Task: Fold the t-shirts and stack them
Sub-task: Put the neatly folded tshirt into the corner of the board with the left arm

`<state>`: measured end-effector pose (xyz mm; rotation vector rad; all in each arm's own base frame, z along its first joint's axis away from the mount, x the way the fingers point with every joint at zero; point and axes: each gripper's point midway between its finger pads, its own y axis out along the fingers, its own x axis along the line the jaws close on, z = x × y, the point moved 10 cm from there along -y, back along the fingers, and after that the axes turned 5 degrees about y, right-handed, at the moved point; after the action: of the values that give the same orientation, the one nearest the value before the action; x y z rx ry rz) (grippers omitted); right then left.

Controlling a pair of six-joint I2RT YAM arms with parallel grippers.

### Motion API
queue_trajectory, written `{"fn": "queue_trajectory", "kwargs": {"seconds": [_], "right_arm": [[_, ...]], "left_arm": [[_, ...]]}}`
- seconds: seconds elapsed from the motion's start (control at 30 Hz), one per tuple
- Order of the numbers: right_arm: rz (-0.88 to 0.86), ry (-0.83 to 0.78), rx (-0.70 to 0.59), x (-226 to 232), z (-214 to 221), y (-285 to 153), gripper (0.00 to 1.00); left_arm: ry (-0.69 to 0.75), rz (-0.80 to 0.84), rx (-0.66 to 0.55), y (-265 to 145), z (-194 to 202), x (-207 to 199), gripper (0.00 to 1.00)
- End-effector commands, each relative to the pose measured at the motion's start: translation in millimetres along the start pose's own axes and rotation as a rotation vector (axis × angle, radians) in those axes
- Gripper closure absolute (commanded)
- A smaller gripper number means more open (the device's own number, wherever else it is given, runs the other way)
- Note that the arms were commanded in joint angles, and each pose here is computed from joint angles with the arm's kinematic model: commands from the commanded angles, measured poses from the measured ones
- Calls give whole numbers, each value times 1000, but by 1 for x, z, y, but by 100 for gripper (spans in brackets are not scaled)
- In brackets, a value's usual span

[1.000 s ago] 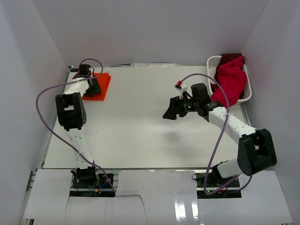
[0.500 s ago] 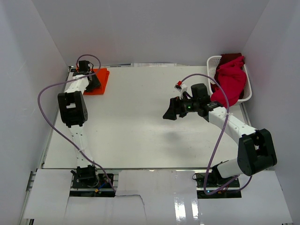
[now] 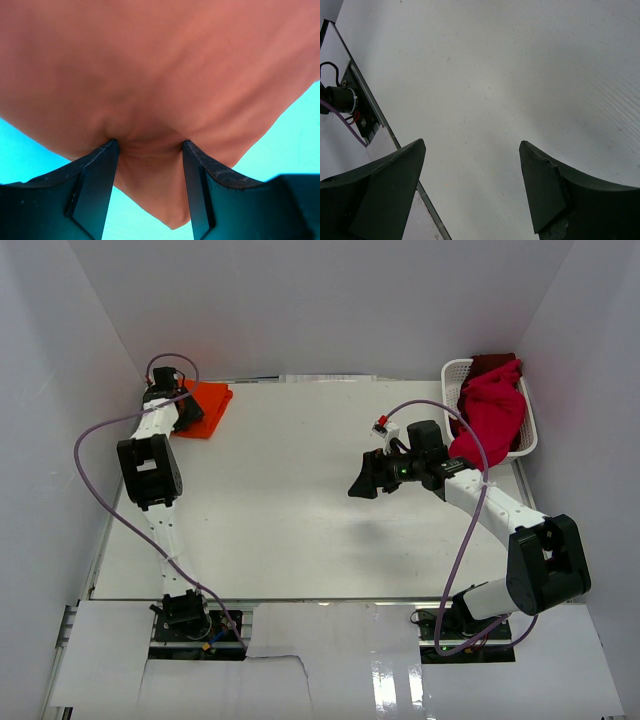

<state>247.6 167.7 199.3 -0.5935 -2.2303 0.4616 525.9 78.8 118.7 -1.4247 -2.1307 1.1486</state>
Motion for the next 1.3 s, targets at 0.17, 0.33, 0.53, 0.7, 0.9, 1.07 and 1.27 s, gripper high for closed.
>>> {"fn": "queue_trajectory", "kwargs": {"seconds": [0.17,0.33,0.53,0.7,0.9,1.07,1.27], "right_arm": [[-22,-19,-1,6,2,-4,18],[-14,-20,7,7,-1,-5,18],[-13,-15,5,7,0,-5,18],[-16,-15,4,8,0,-6,18],[-10,-20,6,9,-1,-7,18],[-3,-18,11,9,0,-8,18],[-5,-19,10,9,0,-8,18]], "left_arm": [[-95,-46,61,24,5,39,34],[-168,-29,92,37,11,48,34],[-186,0,125,45,19,48,34],[-201,15,139,52,23,47,34],[-230,66,141,62,23,43,33],[-231,103,142,61,23,32,33],[-244,157,133,57,20,23,31]]}}
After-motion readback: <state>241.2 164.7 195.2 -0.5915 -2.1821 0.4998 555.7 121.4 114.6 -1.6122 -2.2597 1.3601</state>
